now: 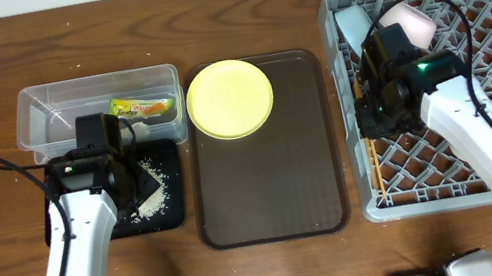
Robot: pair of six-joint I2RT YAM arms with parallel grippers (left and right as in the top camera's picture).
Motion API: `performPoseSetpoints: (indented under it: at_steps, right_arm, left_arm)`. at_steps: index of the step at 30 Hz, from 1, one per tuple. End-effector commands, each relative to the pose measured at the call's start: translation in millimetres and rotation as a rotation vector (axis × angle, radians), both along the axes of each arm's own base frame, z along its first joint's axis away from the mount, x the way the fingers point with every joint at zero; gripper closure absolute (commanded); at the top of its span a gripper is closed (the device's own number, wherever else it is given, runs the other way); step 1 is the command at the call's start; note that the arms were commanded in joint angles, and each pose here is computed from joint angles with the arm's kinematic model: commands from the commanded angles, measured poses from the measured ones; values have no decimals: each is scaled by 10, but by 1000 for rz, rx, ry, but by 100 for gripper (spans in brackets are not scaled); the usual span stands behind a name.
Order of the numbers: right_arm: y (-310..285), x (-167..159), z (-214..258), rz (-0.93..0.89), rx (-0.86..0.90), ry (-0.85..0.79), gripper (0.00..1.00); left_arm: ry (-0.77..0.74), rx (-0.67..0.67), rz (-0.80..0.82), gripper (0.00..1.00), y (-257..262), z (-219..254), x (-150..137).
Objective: Sort waste into correct bins and load items into the dishwasher rack
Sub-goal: 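Reach the right gripper to the yellow plate and grasp its rim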
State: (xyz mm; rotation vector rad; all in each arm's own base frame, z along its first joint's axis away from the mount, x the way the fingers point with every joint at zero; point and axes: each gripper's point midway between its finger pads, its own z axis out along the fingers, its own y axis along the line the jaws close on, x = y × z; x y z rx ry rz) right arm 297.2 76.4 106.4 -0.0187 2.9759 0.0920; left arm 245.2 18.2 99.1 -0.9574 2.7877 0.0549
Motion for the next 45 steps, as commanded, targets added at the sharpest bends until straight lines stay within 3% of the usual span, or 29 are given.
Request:
performPoseSetpoints:
  at_steps: [1, 8, 17, 21, 24, 34, 45]
  right_arm:
    - [-16, 25, 9, 5, -6, -9, 73]
    - [73, 114, 39, 13, 39, -45, 69]
    - [894, 509, 398, 172, 332, -259, 59]
    - [1177, 721, 555, 217, 313, -411, 46]
    - [1270, 852, 526, 175, 240, -479, 42]
    - [1635, 1079, -273, 10, 219, -421, 39]
    - [1846, 1089, -1038, -12, 240, -322, 44]
  left_arm:
    - [-4, 18, 14, 40, 46, 15, -10]
    - [-4, 18, 14, 40, 46, 15, -10]
    - [-4, 18, 14, 40, 46, 15, -10]
    - [-4, 18, 14, 40, 46, 15, -10]
    - [-4, 18, 14, 40, 46, 15, -10]
    - [-4, 18, 14, 40, 46, 15, -10]
    - [-4, 18, 14, 40, 46, 15, -10]
